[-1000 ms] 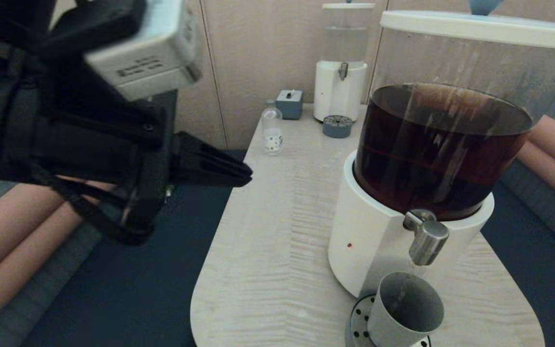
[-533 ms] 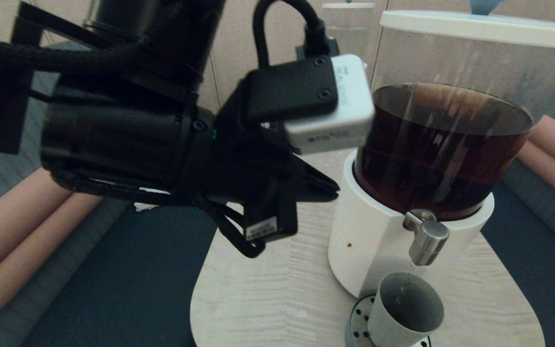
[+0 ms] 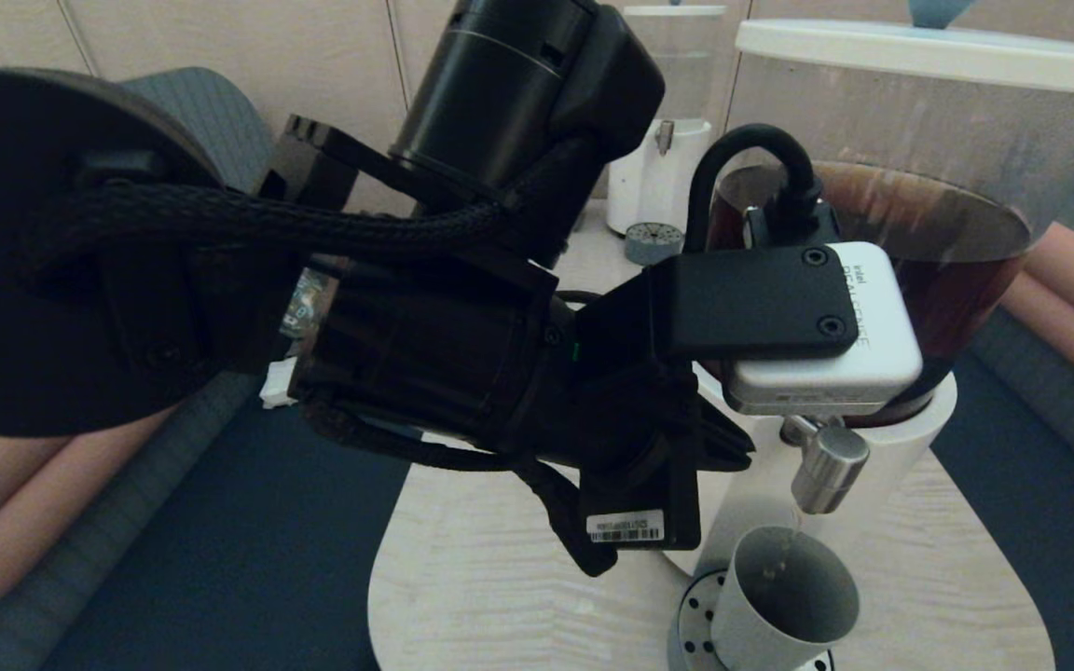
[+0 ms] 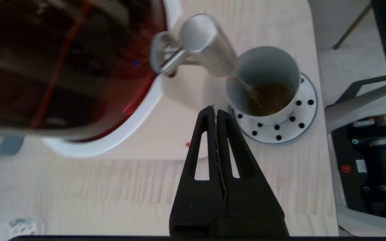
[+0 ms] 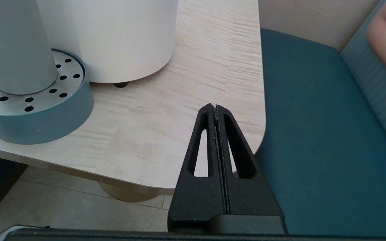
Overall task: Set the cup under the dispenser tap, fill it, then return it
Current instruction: Turn off the faucet
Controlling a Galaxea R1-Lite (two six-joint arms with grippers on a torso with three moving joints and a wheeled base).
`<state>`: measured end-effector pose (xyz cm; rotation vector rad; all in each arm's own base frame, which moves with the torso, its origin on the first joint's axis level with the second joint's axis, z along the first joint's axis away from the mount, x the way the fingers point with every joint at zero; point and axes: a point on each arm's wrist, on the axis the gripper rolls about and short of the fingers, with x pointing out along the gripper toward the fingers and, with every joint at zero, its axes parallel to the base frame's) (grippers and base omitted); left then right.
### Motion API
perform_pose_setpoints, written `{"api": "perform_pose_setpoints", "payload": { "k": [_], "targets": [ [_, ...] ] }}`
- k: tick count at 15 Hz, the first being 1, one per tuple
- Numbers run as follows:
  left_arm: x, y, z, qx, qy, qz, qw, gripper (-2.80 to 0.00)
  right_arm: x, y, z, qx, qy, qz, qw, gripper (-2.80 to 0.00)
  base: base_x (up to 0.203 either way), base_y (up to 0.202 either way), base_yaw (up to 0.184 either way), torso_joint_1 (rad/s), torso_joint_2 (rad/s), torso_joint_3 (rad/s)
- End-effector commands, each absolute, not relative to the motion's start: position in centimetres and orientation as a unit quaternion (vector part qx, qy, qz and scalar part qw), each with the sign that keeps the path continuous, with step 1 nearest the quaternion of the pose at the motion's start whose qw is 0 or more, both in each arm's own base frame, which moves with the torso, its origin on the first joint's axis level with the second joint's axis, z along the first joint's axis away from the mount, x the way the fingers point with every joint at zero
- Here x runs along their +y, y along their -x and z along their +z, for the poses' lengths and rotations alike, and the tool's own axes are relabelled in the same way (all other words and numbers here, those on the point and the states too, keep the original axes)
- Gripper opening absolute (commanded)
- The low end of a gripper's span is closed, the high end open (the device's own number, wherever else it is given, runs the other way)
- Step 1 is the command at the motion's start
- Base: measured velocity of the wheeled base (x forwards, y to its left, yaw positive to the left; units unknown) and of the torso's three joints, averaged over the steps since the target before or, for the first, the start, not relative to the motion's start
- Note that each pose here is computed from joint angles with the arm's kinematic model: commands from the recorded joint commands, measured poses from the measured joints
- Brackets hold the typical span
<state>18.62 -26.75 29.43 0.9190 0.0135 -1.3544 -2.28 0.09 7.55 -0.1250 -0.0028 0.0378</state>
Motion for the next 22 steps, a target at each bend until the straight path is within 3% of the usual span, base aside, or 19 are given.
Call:
{"api": "perform_pose_setpoints", "payload": {
  "k": [1, 22],
  "targets": [
    [-27.3, -18.7, 29.0, 0.009, -0.412, -0.609, 0.677, -2.80, 0.1, 2.3, 7.3, 0.000, 0.064, 0.019, 0.998, -2.80, 0.000, 0.000, 0.000, 0.000, 0.00, 0.000],
    [-29.6, -20.2, 28.5, 0.002, -0.415, -0.609, 0.676, -2.80, 0.1, 2.3, 7.3, 0.000, 0.064, 0.019, 0.998, -2.80, 0.000, 0.000, 0.000, 0.000, 0.00, 0.000]
  ]
}}
